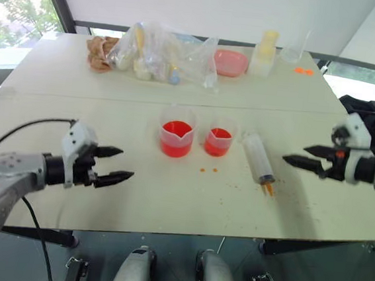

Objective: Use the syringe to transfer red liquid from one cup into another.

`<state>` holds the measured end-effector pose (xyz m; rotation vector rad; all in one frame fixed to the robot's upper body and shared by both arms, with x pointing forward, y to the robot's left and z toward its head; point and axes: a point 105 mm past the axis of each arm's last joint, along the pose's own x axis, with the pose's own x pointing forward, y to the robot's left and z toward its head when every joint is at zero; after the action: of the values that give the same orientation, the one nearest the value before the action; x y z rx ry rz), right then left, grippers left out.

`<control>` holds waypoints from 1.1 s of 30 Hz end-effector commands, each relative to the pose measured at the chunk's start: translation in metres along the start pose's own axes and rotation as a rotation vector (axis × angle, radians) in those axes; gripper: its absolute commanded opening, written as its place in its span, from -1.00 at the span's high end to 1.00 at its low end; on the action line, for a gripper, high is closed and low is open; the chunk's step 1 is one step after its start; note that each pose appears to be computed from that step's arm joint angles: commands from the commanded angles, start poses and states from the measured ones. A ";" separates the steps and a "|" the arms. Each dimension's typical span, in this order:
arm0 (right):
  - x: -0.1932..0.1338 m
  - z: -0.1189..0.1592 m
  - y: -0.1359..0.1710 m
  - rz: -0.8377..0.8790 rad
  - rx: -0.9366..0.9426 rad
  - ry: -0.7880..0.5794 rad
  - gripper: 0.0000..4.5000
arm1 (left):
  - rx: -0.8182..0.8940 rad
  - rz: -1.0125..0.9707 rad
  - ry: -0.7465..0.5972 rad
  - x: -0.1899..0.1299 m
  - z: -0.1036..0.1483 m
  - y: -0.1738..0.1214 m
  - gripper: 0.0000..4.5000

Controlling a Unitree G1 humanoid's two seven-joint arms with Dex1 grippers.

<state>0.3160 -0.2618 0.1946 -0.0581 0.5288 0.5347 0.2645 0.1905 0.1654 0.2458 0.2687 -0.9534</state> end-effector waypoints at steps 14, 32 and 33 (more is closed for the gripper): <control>0.079 0.025 0.003 0.006 0.138 0.174 -0.99 | 0.201 -0.070 -0.110 0.007 0.062 0.002 -0.73; 0.107 -0.025 0.008 0.017 0.055 0.348 0.38 | 0.192 -0.015 -0.136 0.018 0.049 0.007 -0.73; 0.106 -0.027 0.010 0.025 0.050 0.352 0.38 | 0.191 -0.015 -0.136 0.018 0.049 0.008 -0.73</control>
<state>0.3808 -0.2109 0.1296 -0.0890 0.8590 0.5267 0.2856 0.1668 0.1964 0.3220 0.0963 -1.0066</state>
